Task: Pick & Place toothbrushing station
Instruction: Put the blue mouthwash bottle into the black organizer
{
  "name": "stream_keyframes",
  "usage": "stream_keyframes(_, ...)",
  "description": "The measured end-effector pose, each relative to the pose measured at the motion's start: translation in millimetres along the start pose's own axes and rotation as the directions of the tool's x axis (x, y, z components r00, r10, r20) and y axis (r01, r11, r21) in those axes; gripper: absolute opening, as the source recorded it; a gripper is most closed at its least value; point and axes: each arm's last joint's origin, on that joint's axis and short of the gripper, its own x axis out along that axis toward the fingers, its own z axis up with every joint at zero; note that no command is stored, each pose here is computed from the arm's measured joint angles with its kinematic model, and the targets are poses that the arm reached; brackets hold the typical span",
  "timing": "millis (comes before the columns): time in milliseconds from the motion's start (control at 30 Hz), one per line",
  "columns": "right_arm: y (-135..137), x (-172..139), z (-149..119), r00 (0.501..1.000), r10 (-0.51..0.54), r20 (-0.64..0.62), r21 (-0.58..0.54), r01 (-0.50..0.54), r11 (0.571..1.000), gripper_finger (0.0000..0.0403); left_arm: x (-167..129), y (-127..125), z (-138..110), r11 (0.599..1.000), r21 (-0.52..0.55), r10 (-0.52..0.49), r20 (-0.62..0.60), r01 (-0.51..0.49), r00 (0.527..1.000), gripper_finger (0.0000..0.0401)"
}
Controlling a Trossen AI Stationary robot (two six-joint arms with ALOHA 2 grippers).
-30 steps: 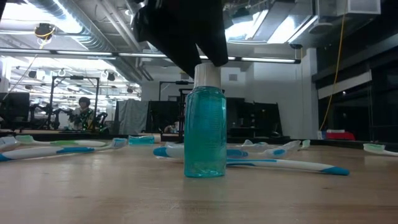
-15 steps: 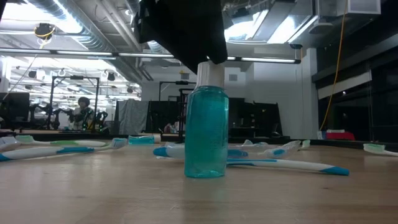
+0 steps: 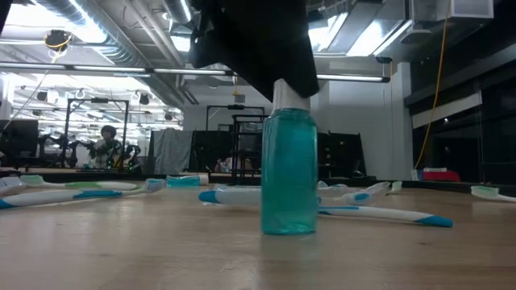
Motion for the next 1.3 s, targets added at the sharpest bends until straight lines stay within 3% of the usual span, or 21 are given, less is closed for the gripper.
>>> stream_keyframes(167,0.0,-0.9,-0.2,1.000,-0.008,0.011,-0.003,0.008,1.000,0.0096,-3.4,2.7,-0.1,1.000,-0.006,0.024,0.000,-0.024,1.000,0.0089)
stream_keyframes(433,-6.4,-14.6,2.5,0.994,-0.044,0.104,0.010,0.043,0.999,0.0096,-17.3,17.9,-2.0,0.984,-0.047,0.169,-0.002,-0.169,0.986,0.0089)
stream_keyframes(600,-12.2,-27.6,3.7,0.984,-0.059,0.170,0.021,0.056,0.998,0.0096,-40.5,31.1,5.0,0.965,-0.106,0.246,0.042,-0.240,0.968,0.0089)
stream_keyframes(800,-16.3,-34.6,4.1,0.975,-0.080,0.206,0.011,0.079,0.997,0.0096,-77.6,47.0,22.9,0.945,-0.233,0.271,0.164,-0.230,0.949,0.0089)
stream_keyframes(1100,-18.6,-35.0,4.6,0.960,-0.137,0.246,0.010,0.139,0.990,0.0096,-128.4,83.3,41.6,0.862,-0.460,0.367,0.274,-0.214,0.889,0.0089)
stream_keyframes(1300,-19.8,-35.4,5.5,0.944,-0.175,0.280,-0.001,0.183,0.983,0.0096,-125.3,107.4,57.5,0.775,-0.598,0.420,0.247,-0.204,0.873,0.0089)
